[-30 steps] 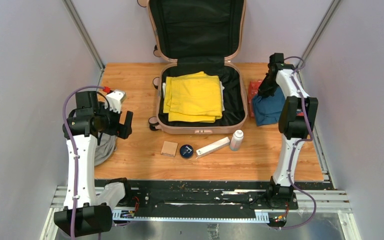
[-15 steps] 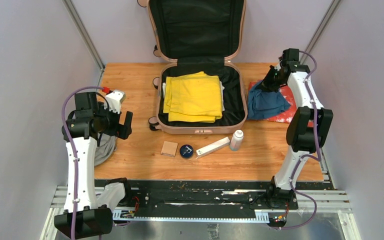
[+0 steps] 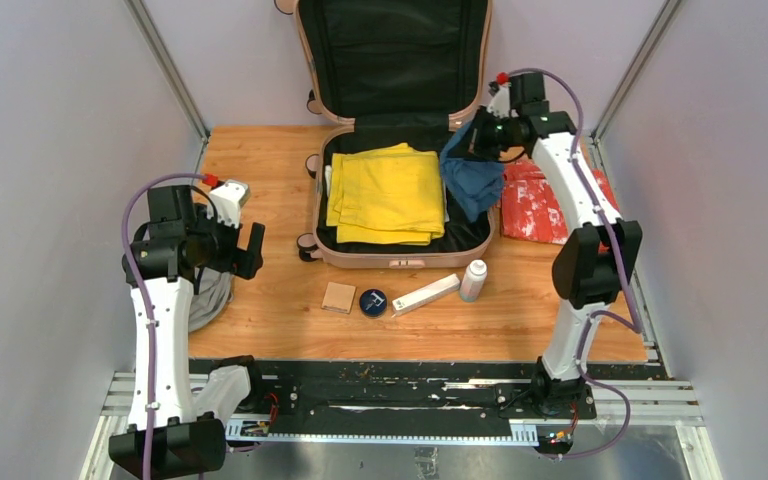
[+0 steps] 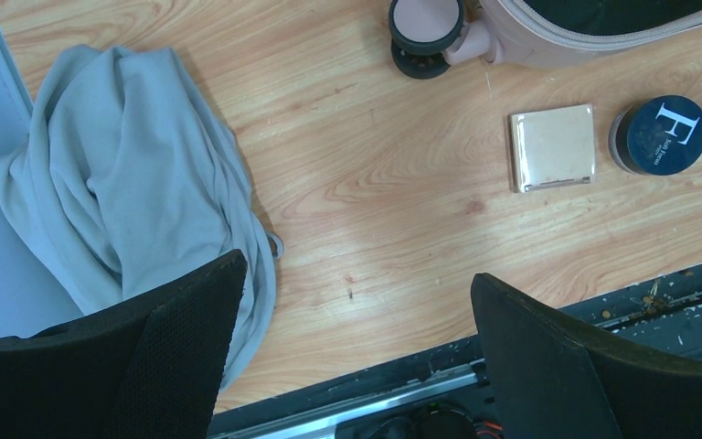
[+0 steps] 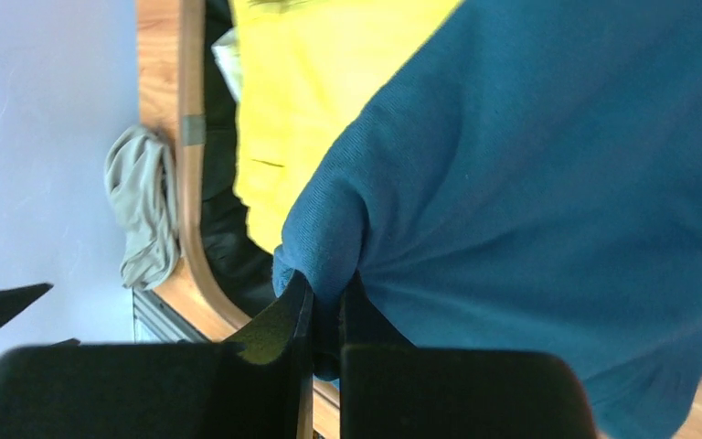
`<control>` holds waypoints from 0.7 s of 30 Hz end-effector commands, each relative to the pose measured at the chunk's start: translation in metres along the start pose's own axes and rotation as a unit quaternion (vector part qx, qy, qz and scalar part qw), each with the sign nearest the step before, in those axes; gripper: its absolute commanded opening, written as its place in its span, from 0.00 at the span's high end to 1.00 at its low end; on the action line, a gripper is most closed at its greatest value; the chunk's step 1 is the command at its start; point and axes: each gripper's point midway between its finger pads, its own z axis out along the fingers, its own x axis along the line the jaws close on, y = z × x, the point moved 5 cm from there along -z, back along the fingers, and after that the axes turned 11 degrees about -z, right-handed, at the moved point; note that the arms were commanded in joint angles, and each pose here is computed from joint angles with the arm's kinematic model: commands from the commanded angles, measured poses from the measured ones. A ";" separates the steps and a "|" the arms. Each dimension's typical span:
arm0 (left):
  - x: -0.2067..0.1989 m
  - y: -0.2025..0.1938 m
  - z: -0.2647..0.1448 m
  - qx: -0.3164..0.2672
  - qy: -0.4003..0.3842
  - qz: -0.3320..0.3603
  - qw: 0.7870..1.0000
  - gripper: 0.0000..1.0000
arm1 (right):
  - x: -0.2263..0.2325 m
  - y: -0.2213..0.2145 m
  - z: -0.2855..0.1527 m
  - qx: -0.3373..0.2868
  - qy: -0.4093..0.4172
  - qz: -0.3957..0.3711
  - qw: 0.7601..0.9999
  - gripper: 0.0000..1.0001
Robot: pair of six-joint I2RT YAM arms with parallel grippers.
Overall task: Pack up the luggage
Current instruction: Place the clothes in the luggage.
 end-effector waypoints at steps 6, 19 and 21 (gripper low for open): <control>0.000 0.004 -0.016 -0.025 0.022 0.008 0.999 0.00 | 0.070 -0.020 0.075 0.063 0.063 -0.008 0.996 1.00; 0.002 0.001 -0.015 -0.020 0.025 0.008 0.999 0.00 | 0.130 -0.051 0.166 0.102 0.093 -0.018 0.990 1.00; 0.001 0.001 -0.014 -0.019 0.024 0.009 0.999 0.00 | 0.139 -0.059 0.175 0.109 0.099 -0.024 0.989 1.00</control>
